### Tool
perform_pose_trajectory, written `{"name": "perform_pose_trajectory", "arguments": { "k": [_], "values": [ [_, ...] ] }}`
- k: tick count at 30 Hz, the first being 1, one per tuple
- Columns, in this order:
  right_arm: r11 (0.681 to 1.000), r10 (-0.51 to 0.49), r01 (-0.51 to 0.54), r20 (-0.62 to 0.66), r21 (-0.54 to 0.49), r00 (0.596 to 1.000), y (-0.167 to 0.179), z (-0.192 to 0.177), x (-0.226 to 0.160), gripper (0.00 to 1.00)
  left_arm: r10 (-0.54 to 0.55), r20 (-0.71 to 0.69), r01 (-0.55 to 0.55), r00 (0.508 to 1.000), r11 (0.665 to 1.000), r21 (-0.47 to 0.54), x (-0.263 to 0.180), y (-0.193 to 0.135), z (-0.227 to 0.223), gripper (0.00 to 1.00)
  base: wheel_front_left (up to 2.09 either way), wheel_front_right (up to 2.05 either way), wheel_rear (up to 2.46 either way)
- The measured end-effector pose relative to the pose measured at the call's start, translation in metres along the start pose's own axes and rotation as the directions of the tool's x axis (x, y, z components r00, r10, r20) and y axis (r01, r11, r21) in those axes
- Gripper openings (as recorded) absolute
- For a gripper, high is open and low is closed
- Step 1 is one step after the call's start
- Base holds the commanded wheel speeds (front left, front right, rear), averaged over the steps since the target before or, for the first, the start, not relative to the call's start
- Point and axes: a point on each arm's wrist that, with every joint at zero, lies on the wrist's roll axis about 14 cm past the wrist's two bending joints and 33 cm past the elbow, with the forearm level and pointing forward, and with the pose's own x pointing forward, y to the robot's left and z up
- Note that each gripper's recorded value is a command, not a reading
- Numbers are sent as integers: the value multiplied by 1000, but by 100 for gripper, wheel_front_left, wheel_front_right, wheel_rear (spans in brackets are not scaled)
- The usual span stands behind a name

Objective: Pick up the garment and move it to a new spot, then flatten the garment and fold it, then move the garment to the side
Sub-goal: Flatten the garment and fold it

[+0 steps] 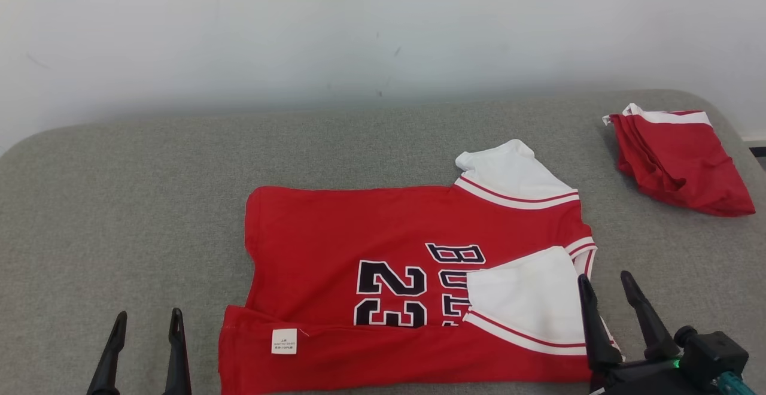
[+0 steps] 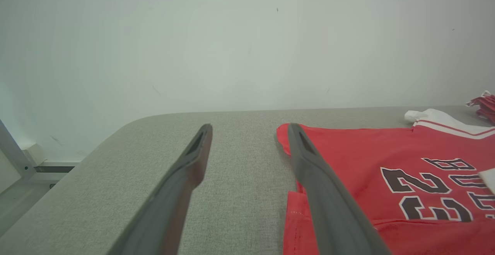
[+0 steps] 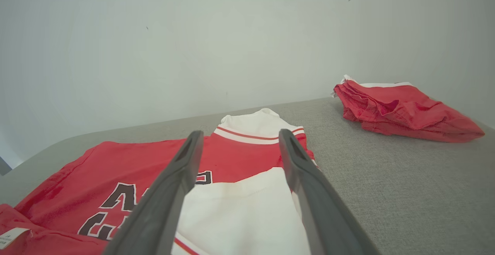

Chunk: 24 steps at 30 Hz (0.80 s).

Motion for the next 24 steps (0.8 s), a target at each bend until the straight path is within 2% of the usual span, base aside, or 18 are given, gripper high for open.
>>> {"name": "perform_pose_trajectory", "arguments": {
  "k": [7,15,24],
  "values": [
    [1000,10,-9,-50,21,999,10,-21,2,100,19,-30,-19,999,1000,-18,-3,2,-11,100,0,0,0],
    [1000,10,-9,-61,20,998,14,-27,9,100,59,-59,-62,997,997,-52,-1,10,-23,100,0,0,0],
    [997,41,-41,-7,-58,999,0,2,74,100,-43,20,44,999,999,-25,65,1,-4,100,0,0,0]
  ]
}}
